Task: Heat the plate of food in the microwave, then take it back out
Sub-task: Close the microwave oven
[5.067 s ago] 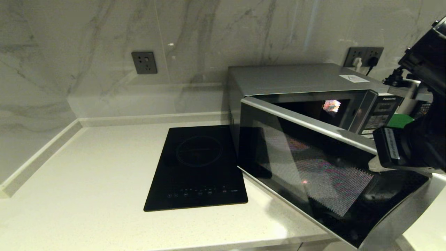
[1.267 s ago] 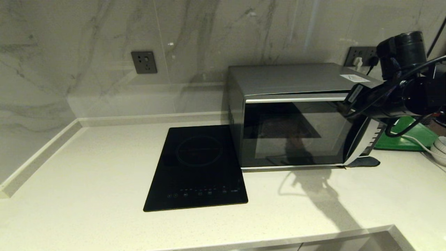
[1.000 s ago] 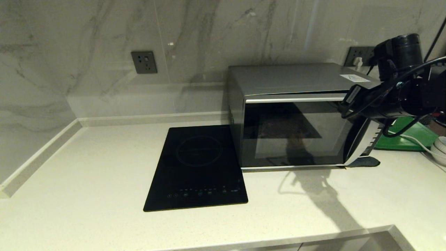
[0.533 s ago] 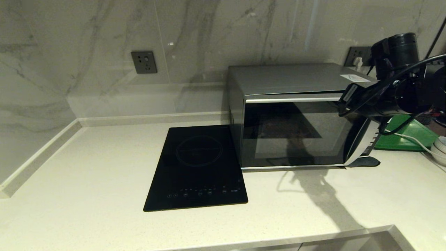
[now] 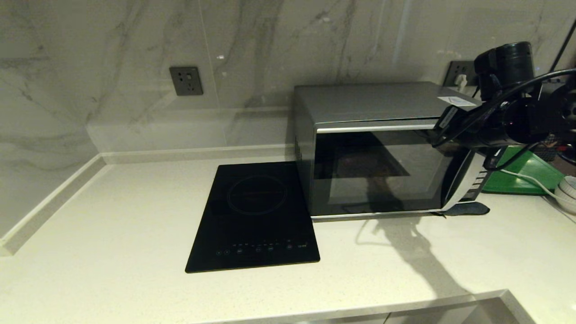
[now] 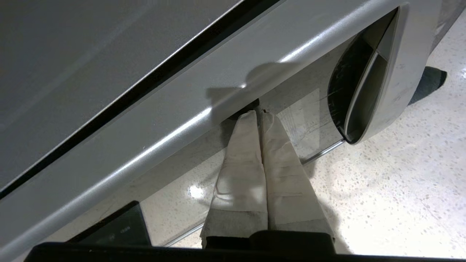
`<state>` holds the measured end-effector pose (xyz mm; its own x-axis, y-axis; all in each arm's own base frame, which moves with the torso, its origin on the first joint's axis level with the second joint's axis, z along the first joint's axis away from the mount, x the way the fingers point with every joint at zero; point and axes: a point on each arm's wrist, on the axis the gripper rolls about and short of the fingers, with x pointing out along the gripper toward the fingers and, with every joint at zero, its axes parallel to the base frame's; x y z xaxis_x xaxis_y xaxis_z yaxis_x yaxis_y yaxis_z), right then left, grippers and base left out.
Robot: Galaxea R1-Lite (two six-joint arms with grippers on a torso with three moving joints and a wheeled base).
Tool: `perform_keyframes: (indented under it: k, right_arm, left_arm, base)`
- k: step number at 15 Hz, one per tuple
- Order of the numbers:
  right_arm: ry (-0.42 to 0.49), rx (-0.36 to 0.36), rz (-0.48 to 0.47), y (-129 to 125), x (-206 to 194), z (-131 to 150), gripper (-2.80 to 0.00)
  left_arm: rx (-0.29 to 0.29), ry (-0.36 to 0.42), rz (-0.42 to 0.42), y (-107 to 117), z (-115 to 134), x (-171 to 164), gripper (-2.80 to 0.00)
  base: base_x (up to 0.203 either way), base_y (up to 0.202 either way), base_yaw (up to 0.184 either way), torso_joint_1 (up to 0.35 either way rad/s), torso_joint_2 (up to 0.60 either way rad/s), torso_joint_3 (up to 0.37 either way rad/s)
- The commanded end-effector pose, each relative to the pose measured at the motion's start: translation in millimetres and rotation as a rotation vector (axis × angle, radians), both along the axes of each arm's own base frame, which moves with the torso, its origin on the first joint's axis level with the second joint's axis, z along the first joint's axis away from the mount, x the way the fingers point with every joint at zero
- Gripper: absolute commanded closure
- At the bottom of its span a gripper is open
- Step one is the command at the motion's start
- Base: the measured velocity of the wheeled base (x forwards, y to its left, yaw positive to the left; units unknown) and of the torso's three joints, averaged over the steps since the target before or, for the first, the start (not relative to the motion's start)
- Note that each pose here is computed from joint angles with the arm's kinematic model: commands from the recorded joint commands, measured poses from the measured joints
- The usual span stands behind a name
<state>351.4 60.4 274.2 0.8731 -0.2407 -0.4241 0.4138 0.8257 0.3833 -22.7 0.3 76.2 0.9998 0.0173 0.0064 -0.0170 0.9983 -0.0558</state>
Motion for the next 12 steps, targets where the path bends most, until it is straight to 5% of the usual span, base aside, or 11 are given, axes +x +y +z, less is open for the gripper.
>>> perform_keyframes:
  k: [1, 12]
  right_arm:
    - [0.004, 0.002, -0.008, -1.5, 2.8, -2.9, 0.00]
    - [0.001, 0.025, 0.017, -6.4, 4.6, -1.9, 0.00]
  left_arm:
    - [-0.001, 0.000, 0.000, 0.0, 0.1, 0.1, 0.00]
    - [-0.001, 0.000, 0.001, 0.0, 0.1, 0.1, 0.00]
  base:
    - [0.000, 0.000, 0.000, 0.000, 0.00, 0.000]
    - [0.000, 0.000, 0.000, 0.000, 0.00, 0.000]
